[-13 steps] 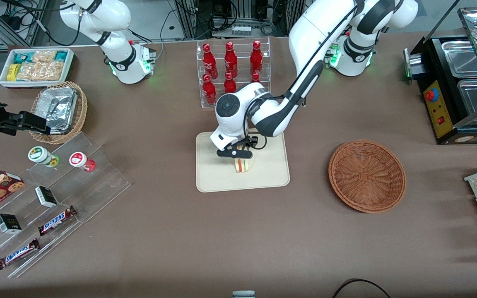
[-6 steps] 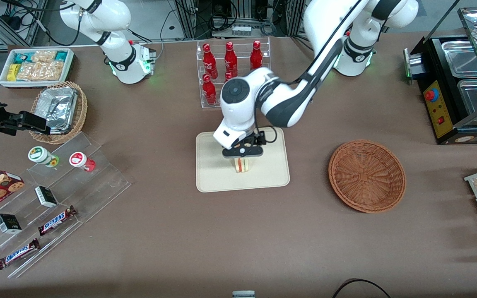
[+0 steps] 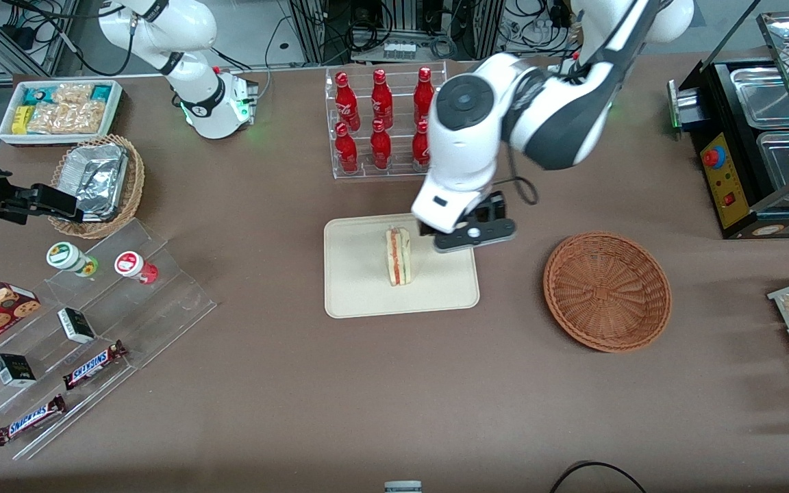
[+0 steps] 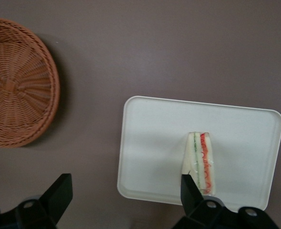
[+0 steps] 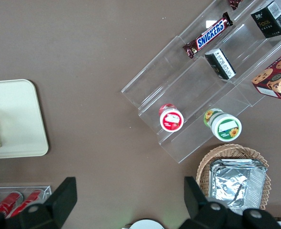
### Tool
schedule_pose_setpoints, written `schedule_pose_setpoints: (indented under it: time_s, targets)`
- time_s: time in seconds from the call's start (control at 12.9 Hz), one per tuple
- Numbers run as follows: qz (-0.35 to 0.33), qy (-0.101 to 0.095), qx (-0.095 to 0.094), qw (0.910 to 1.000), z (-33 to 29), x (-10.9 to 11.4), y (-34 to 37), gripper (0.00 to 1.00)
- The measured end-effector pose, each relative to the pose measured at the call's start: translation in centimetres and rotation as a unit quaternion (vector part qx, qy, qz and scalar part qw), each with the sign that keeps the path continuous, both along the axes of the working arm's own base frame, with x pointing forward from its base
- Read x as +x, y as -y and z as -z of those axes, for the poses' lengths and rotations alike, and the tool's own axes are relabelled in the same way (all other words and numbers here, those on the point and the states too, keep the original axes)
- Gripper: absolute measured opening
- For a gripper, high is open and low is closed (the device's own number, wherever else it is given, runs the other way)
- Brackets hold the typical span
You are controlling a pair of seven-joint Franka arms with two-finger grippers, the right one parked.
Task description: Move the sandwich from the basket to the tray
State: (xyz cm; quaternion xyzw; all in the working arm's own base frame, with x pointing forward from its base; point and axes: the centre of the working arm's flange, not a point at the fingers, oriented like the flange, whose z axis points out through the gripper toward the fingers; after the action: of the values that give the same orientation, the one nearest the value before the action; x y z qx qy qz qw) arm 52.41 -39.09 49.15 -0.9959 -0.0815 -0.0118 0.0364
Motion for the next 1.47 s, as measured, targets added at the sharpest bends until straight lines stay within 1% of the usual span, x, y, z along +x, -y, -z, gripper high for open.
schedule_pose_setpoints:
  time_s: [0.23, 0.39, 0.62, 0.78, 1.01, 1.16, 1.47]
  targets:
    - [0.015, -0.025, 0.001, 0.9996, -2.9, 2.2, -6.9, 1.00]
    - [0.025, -0.035, 0.003, 0.9991, -4.9, 3.6, -12.6, 1.00]
    - [0.049, -0.038, -0.003, 0.9980, -7.4, 5.1, -20.5, 1.00]
    - [0.066, -0.046, -0.011, 0.9966, -8.2, 5.6, -25.3, 1.00]
    - [0.084, -0.055, -0.037, 0.9942, -9.7, 5.0, -31.2, 1.00]
    - [0.095, -0.054, -0.055, 0.9925, -10.3, 4.0, -34.7, 1.00]
    - [0.112, -0.055, -0.058, 0.9904, -11.0, 2.8, -37.6, 1.00]
